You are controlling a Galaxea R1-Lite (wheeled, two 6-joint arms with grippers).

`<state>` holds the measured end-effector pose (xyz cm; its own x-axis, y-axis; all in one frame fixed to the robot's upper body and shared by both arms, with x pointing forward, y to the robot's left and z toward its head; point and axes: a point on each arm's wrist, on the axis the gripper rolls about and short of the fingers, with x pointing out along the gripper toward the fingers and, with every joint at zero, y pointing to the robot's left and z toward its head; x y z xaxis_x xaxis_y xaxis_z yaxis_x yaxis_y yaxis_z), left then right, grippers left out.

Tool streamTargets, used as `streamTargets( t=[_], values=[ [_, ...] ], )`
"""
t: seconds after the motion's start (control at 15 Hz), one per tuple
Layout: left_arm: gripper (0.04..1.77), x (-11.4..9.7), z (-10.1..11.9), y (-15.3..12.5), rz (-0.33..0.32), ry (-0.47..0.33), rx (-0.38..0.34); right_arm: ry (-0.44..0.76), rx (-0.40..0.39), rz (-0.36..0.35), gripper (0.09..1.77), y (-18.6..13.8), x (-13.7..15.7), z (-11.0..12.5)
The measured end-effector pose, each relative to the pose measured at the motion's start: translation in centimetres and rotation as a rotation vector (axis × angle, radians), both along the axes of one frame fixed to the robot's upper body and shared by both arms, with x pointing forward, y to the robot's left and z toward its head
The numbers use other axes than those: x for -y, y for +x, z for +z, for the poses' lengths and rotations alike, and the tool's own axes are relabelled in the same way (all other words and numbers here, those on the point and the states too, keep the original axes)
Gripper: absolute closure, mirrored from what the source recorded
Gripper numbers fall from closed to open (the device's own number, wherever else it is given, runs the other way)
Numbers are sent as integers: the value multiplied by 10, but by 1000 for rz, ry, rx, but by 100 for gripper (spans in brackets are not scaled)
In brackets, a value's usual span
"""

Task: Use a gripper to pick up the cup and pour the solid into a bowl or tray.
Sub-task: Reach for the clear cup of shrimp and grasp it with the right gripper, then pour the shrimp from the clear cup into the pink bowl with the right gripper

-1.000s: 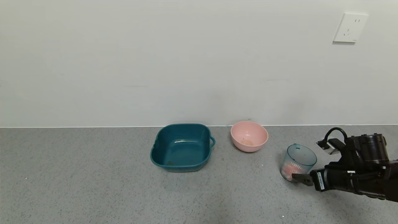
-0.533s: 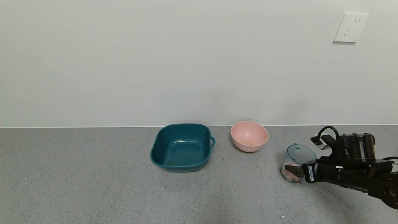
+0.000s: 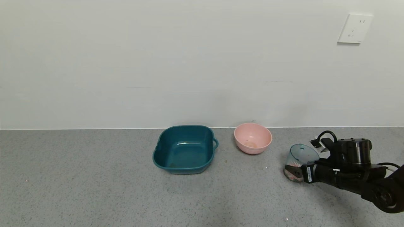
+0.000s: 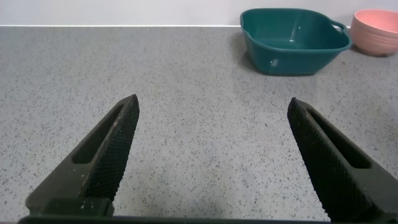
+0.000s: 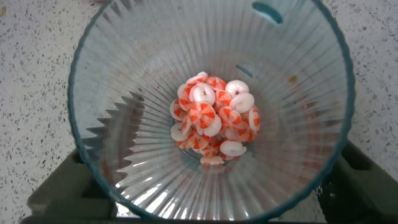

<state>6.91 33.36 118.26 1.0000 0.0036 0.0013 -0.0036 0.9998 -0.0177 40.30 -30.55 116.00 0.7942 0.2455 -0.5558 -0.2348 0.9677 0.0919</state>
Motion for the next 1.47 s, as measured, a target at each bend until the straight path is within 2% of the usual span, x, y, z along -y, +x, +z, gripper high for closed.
streamTargets(
  t=[0.13,0.2,0.27,0.4,0.87,1.13,1.2,1.27,1.47],
  values=[
    [9,0,0,0,0,0,0,5,-2,-4,15,0,0,-2],
    [9,0,0,0,0,0,0,7,1,-6,20,0,1,-2],
    [9,0,0,0,0,0,0,10,1,-8,38,0,1,-3],
    [9,0,0,0,0,0,0,9,-1,-10,49,0,1,-4],
    [9,0,0,0,0,0,0,11,-9,-13,51,-2,1,-3],
    [9,0,0,0,0,0,0,7,8,-13,51,-3,1,16],
    [9,0,0,0,0,0,0,4,-9,-10,51,-5,0,23],
    [9,0,0,0,0,0,0,2,-25,-5,51,-6,-1,30],
    [9,0,0,0,0,0,0,2,0,4,51,-3,-4,63]
  ],
)
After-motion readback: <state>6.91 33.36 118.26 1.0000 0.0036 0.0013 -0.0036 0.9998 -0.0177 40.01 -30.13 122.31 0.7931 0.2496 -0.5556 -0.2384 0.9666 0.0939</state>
